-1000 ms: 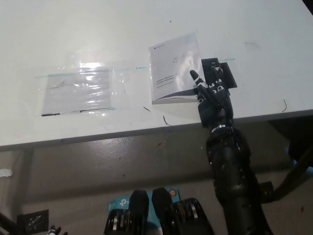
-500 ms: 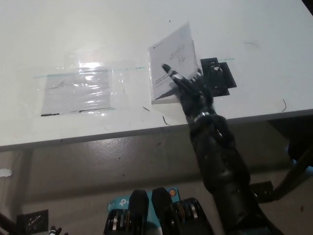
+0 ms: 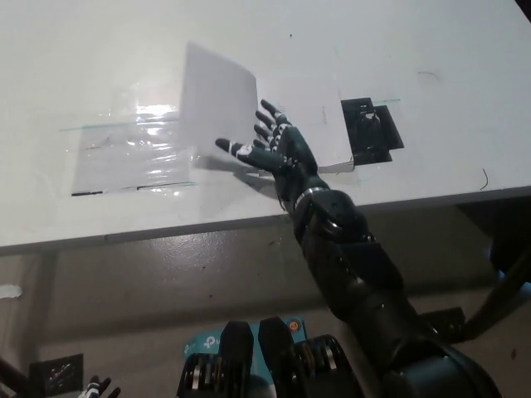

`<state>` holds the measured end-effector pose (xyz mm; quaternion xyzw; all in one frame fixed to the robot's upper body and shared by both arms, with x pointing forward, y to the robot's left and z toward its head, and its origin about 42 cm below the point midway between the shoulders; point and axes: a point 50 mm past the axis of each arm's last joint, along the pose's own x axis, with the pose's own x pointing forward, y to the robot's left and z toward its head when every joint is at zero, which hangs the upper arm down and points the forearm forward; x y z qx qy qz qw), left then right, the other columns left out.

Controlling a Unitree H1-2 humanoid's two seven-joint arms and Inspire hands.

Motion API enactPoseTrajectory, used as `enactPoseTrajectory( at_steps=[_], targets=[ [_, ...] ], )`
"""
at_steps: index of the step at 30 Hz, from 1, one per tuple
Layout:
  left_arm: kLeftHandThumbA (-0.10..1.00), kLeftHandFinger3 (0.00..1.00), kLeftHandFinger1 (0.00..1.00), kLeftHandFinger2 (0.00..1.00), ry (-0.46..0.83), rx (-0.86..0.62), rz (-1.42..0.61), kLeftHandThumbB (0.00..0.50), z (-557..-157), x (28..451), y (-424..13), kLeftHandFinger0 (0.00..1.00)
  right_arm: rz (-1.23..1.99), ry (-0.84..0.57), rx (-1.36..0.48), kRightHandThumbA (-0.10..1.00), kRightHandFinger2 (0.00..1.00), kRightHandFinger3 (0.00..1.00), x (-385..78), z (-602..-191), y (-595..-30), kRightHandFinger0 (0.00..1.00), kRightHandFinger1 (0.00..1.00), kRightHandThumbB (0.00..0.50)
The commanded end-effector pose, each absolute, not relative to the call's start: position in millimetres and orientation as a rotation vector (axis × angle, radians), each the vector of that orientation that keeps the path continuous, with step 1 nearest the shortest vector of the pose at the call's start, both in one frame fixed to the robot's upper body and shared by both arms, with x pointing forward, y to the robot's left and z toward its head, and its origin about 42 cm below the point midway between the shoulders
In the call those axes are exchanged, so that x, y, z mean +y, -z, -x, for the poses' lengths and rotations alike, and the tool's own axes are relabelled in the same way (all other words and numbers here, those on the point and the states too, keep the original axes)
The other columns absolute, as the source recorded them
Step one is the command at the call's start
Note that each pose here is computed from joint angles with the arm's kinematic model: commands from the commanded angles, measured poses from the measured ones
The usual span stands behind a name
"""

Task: The robot uses its right hand to slide under the cover of the book kept in the middle of the desk and open it

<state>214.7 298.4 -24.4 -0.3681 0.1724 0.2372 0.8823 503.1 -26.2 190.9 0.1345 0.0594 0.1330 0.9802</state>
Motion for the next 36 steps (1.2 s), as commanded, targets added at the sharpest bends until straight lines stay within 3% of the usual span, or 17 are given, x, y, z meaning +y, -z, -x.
enactPoseTrajectory(
  at_steps=[1,7,10,18,21,22,24,27,30,31,32,35,36],
  targets=[
    [0.90,0.84,0.75,0.77,-0.474,0.321,0.744,0.201,-224.4,304.5,12.9,0.75,-0.160,-0.318,0.007,1.00,1.00,1.00,-23.3,-513.0,-213.7,1.00,1.00,0.222],
    [0.89,0.86,0.77,0.80,-0.452,0.312,0.731,0.208,-228.6,307.2,11.0,0.78,0.132,-0.362,0.041,1.00,1.00,1.00,-34.4,-511.7,-189.1,1.00,1.00,0.308],
    [0.89,0.86,0.78,0.80,-0.444,0.304,0.724,0.198,-231.6,309.5,9.6,0.79,0.262,-0.373,0.039,1.00,1.00,1.00,-42.5,-515.5,-184.8,1.00,1.00,0.289],
    [0.89,0.85,0.75,0.80,-0.455,0.302,0.712,0.208,-232.7,312.8,7.4,0.78,0.516,-0.409,0.042,1.00,1.00,1.00,-46.9,-522.9,-186.0,1.00,1.00,0.341],
    [0.90,0.86,0.75,0.80,-0.462,0.304,0.712,0.195,-228.3,312.3,10.9,0.78,0.456,-0.411,0.059,1.00,1.00,1.00,-44.0,-521.1,-184.4,1.00,1.00,0.310],
    [0.90,0.86,0.75,0.80,-0.466,0.304,0.718,0.188,-226.9,312.5,10.4,0.78,0.436,-0.415,0.061,1.00,0.99,1.00,-42.1,-520.4,-184.4,1.00,1.00,0.342],
    [0.92,0.88,0.76,0.82,-0.465,0.306,0.727,0.177,-224.8,312.3,9.9,0.80,0.241,-0.406,0.061,1.00,1.00,1.00,-37.3,-517.4,-189.8,1.00,1.00,0.299],
    [0.91,0.88,0.76,0.80,-0.463,0.309,0.724,0.194,-223.1,312.3,12.8,0.78,-0.006,-0.391,0.051,1.00,1.00,1.00,-33.2,-512.6,-209.9,1.00,1.00,0.284],
    [0.90,0.86,0.75,0.79,-0.472,0.309,0.732,0.196,-220.0,310.3,16.1,0.76,-0.358,-0.366,0.065,1.00,1.00,1.00,-36.6,-501.2,-242.1,1.00,1.00,0.218],
    [0.90,0.86,0.75,0.78,-0.475,0.309,0.736,0.196,-219.9,309.5,16.9,0.76,-0.357,-0.369,0.069,1.00,1.00,1.00,-36.0,-501.1,-242.8,1.00,1.00,0.218],
    [0.89,0.84,0.75,0.77,-0.487,0.314,0.741,0.200,-218.3,308.9,17.3,0.75,-0.470,-0.360,0.057,1.00,1.00,1.00,-41.1,-494.9,-257.7,1.00,1.00,0.248],
    [0.89,0.82,0.75,0.77,-0.497,0.319,0.750,0.192,-215.3,306.6,18.2,0.75,-0.726,-0.332,0.022,1.00,1.00,1.00,-66.6,-476.6,-296.5,1.00,1.00,0.238],
    [0.89,0.82,0.74,0.76,-0.498,0.319,0.747,0.194,-215.2,306.4,18.3,0.73,-0.792,-0.335,0.005,1.00,1.00,1.00,-76.8,-472.1,-302.0,1.00,1.00,0.257]
  ],
)
